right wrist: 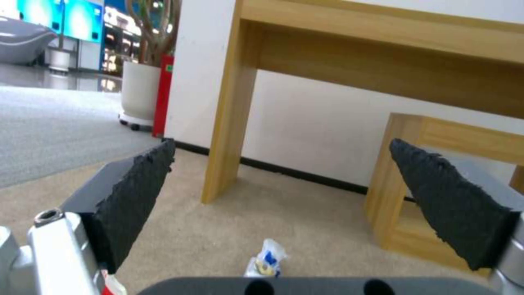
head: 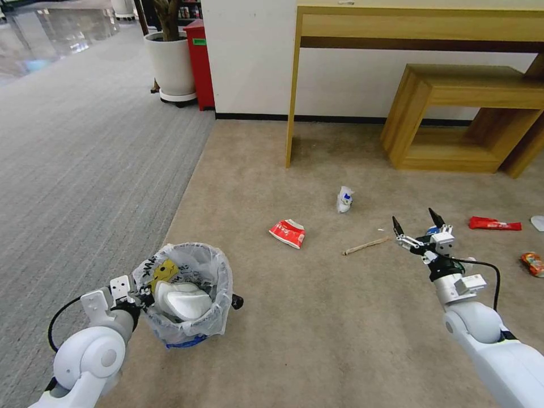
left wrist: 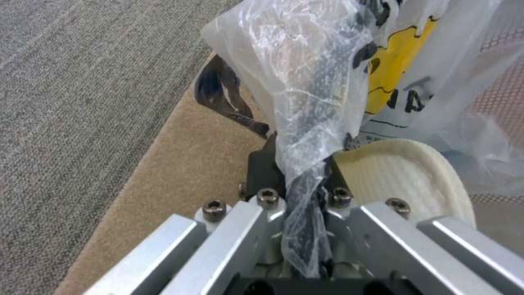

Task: Pick up the trash bin and place the garbage on the floor into it.

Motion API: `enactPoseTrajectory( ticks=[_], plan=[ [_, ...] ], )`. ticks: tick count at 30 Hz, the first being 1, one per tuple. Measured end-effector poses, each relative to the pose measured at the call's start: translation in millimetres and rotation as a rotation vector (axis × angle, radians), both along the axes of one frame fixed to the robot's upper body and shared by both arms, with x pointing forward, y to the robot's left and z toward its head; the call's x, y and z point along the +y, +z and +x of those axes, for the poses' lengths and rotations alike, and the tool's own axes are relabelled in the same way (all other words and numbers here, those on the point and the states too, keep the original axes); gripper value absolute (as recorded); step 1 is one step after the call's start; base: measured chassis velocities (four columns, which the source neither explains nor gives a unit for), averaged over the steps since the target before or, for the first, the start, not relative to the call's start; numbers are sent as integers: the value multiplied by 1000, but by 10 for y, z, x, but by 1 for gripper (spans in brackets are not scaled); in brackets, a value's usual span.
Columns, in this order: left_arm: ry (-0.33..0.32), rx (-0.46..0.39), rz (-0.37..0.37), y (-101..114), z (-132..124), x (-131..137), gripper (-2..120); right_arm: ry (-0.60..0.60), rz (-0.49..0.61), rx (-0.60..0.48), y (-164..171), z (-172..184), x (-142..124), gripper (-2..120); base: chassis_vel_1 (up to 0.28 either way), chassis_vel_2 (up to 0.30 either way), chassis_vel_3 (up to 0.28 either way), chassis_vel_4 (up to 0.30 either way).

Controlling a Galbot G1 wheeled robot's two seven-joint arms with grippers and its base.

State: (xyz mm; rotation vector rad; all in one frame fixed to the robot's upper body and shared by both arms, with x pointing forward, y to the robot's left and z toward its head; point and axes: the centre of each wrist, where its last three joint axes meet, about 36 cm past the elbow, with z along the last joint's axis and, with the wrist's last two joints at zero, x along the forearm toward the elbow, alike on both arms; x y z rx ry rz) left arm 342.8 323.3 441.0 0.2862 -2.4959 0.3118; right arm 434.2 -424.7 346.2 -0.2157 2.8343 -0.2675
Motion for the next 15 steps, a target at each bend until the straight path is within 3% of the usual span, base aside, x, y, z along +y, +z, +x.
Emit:
enactPoseTrajectory(
  ticks=[15],
  plan=[
    [-5,-1,0,-14,-18,-17,0,-25,-22,6,0,-31,-69,100,0,0,0,0]
  ],
)
